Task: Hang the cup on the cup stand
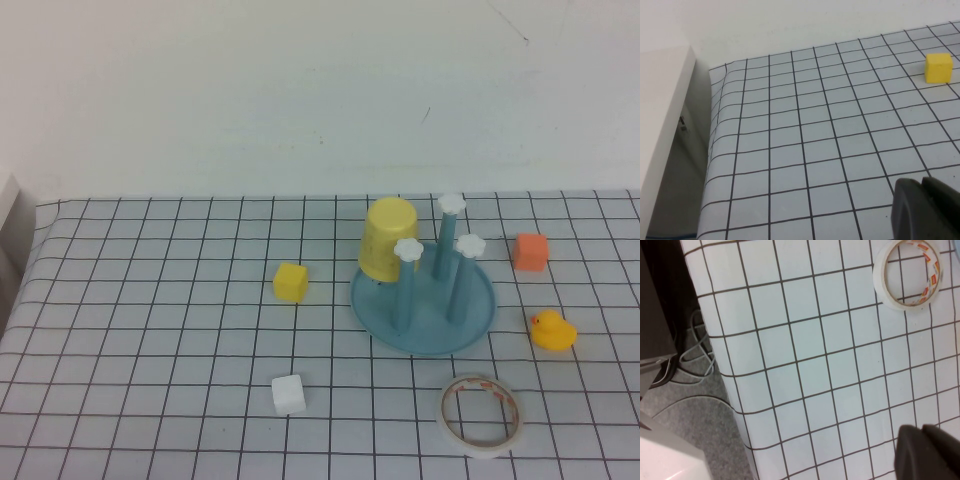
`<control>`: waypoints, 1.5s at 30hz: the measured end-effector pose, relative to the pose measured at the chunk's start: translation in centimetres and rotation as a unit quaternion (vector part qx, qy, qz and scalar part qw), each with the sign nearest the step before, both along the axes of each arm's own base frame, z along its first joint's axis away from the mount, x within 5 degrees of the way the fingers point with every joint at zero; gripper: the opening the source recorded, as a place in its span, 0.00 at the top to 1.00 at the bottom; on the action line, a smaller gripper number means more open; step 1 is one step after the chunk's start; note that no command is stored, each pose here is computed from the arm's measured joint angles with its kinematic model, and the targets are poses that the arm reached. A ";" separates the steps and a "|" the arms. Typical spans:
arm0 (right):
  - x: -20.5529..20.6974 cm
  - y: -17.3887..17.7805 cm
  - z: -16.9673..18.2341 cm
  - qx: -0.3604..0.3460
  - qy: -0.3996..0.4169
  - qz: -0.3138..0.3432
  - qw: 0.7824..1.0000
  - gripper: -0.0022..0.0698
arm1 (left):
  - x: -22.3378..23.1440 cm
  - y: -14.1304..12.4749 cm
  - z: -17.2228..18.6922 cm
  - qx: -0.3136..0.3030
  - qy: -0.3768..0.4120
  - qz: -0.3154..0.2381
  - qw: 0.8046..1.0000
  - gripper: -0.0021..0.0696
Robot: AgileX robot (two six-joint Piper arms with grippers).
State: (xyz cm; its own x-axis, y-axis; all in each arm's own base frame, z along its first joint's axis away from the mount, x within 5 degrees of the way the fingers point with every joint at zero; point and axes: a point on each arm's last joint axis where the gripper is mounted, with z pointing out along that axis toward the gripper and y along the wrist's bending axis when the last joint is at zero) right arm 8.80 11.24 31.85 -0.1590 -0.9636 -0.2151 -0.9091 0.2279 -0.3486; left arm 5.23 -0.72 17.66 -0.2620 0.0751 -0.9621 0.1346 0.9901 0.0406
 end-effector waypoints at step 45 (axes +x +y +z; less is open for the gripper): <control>-1.8 -10.8 -3.5 0.372 -0.344 -0.360 0.783 0.97 | 0.0 0.0 0.0 0.000 -0.001 0.000 1.000 0.97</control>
